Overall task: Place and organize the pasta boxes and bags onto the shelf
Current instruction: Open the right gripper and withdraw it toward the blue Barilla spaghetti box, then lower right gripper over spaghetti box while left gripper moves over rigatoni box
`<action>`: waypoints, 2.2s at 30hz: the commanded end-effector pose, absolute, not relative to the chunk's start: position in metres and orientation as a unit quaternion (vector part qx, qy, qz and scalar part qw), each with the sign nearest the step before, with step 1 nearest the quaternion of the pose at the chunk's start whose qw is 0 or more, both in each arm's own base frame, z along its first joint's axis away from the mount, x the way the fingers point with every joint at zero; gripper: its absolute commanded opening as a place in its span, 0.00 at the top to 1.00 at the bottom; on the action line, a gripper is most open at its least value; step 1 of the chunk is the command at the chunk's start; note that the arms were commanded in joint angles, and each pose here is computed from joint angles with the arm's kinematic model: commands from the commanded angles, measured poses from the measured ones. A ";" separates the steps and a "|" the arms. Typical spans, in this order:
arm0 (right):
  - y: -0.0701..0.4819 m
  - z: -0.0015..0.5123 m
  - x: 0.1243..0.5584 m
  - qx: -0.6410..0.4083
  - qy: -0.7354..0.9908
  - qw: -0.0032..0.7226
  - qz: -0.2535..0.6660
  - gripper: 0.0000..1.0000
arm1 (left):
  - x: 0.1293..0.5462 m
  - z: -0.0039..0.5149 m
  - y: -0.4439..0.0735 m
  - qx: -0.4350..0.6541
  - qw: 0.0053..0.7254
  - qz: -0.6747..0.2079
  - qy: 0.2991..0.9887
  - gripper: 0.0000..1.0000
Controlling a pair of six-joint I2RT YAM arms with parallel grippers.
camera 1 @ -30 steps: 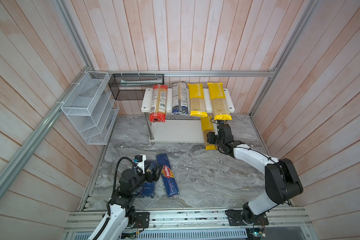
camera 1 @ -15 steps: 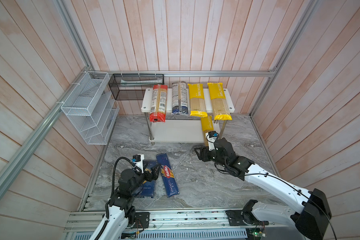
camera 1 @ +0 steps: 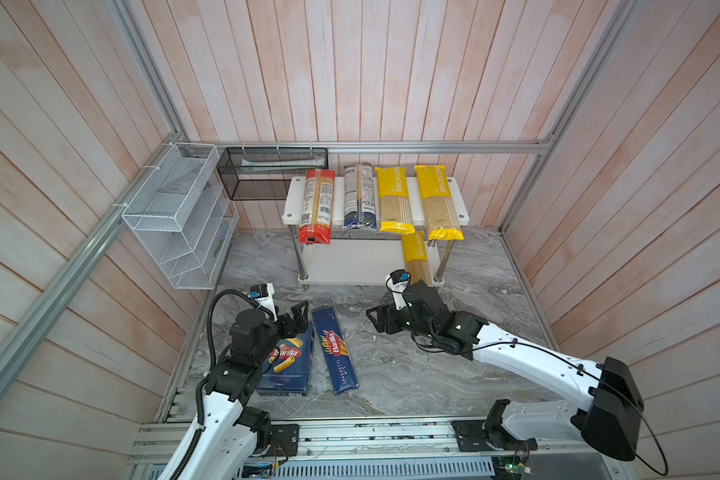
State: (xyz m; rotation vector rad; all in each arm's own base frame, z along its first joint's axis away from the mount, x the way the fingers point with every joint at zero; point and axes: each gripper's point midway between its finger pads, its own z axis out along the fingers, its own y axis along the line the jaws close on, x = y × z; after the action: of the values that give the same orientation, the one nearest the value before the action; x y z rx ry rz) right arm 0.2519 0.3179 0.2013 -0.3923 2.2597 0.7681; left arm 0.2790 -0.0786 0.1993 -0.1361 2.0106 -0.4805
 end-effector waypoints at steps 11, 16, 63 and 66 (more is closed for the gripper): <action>0.340 0.169 0.249 -0.195 0.895 0.308 0.257 0.09 | 0.271 0.164 -0.066 -0.085 0.519 -0.247 0.814 0.00; 0.352 0.152 0.249 -0.207 0.903 0.279 0.254 0.08 | 0.272 0.139 -0.064 -0.096 0.492 -0.237 0.832 0.00; 0.433 0.053 0.197 -0.241 0.943 0.176 0.145 0.04 | 0.273 0.114 0.004 -0.263 0.441 -0.165 0.842 0.00; 0.429 0.046 0.198 -0.236 0.947 0.174 0.130 0.04 | 0.274 0.115 0.003 -0.259 0.443 -0.169 0.841 0.00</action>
State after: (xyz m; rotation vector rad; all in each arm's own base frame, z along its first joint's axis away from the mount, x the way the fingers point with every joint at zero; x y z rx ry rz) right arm 0.1958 0.4310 0.0528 -0.6945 2.6707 0.4288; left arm 0.2726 0.0017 0.1168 -0.6382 2.1025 -0.4151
